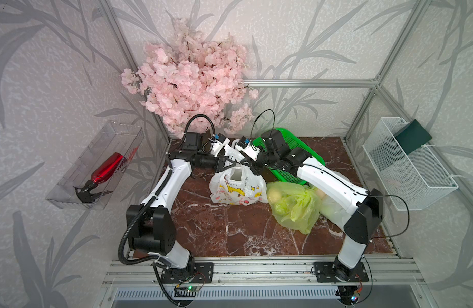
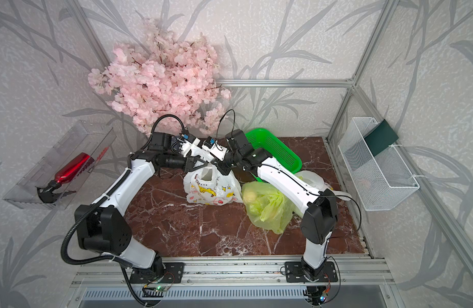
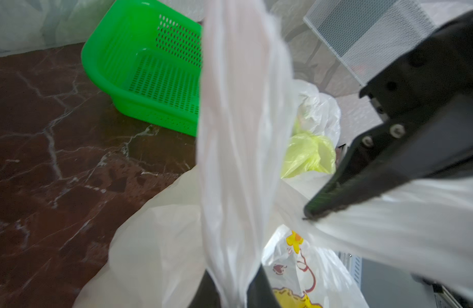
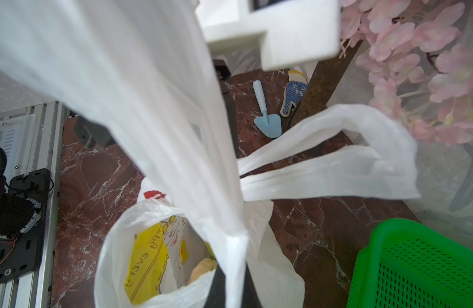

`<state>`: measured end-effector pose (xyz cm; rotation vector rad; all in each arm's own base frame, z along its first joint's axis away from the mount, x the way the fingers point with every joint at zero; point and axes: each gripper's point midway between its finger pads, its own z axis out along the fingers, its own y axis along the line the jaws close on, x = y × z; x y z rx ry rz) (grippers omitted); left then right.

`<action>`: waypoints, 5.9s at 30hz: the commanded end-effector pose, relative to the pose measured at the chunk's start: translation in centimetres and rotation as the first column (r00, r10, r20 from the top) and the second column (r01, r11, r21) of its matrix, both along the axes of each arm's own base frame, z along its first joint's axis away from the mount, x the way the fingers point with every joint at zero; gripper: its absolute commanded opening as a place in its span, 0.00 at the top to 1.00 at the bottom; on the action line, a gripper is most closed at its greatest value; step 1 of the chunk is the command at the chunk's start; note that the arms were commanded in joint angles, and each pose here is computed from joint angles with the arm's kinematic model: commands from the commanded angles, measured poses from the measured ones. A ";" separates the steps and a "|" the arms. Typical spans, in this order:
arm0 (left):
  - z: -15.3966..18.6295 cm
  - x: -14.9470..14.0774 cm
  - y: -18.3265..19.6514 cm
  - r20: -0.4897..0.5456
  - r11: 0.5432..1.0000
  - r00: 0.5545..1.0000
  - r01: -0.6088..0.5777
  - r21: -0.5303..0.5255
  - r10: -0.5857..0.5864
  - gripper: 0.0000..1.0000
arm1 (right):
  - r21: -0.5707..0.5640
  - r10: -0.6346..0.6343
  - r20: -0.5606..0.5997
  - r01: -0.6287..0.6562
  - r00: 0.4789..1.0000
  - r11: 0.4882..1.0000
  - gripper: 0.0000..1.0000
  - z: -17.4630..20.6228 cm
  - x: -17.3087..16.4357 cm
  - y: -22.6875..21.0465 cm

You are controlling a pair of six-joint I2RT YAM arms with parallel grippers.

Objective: Place the pears into plastic bags & tie knots
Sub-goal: Tie the plastic bag at the center of the board.

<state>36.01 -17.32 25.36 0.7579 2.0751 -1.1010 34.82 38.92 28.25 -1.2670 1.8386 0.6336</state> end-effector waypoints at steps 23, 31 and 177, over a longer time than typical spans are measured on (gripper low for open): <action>6.1 0.5 -2.1 0.238 0.988 0.971 0.068 -0.141 -0.033 0.41 | -0.103 0.050 -0.154 -0.067 0.987 0.992 1.00 -1.4 -1.2 1.4; 5.1 0.6 -1.6 0.269 0.994 0.963 0.060 -0.087 -0.035 0.93 | 0.130 0.062 -0.295 -0.024 0.954 0.991 0.57 3.4 -1.1 -0.1; 2.8 -2.5 -0.1 0.034 0.999 0.999 0.033 0.006 -0.033 0.76 | 0.397 0.115 -0.734 0.286 0.669 0.872 1.00 -2.4 -5.9 4.8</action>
